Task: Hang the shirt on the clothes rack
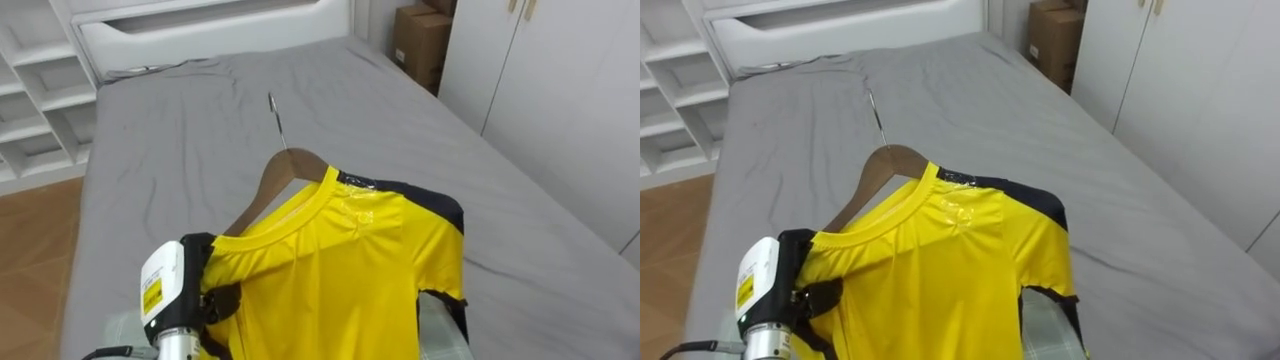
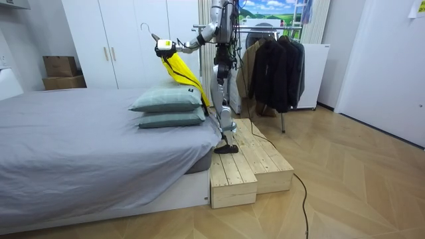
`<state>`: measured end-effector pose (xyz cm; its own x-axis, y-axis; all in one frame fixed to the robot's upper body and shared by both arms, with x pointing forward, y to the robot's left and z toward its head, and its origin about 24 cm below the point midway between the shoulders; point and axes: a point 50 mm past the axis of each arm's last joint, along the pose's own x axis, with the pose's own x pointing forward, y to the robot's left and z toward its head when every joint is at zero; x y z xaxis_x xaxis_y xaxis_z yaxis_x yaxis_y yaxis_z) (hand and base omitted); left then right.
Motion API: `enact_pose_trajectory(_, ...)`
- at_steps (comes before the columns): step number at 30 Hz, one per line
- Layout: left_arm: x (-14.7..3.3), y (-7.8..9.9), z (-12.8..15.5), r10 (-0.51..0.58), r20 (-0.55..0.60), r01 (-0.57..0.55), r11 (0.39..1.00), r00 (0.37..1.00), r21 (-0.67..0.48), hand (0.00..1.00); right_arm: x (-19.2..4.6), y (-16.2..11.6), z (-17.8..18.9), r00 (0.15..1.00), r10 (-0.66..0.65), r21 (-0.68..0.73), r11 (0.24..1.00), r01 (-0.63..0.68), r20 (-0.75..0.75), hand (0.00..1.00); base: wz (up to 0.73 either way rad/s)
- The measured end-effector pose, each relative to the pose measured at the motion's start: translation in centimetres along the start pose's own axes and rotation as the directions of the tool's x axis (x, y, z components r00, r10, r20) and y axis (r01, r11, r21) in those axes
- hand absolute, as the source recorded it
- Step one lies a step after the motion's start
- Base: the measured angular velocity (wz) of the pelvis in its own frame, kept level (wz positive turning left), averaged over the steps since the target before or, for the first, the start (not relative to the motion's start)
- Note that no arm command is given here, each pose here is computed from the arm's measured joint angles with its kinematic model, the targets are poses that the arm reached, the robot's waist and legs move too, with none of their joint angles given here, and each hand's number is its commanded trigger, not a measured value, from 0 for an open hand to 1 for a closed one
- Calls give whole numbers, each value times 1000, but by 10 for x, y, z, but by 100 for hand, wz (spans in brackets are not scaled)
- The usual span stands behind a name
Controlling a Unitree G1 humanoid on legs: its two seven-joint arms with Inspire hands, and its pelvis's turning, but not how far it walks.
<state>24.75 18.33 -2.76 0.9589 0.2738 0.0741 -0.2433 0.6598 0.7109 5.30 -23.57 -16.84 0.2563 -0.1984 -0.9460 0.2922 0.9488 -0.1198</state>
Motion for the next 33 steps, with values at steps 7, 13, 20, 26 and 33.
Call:
enact_pose_trajectory(7,-1,1,-1,0,14,0,1000,1000,28,100,0,-1,2,1000,-25,-14,1000,25,-7,0,3)
enact_pose_trajectory(13,-1,5,-6,3,10,-4,999,1000,43,100,1,-5,4,997,-82,-54,995,81,-14,0,0)
enact_pose_trajectory(20,0,10,-9,17,6,-17,998,1000,63,100,0,-19,8,974,-228,-38,973,227,-14,0,1)
enact_pose_trajectory(26,3,14,-7,43,8,-44,997,999,61,100,-2,-31,26,924,-381,-3,925,381,33,0,7)
enact_pose_trajectory(33,8,23,5,101,61,-103,994,993,30,100,-5,-38,66,848,-502,32,863,505,168,0,1)
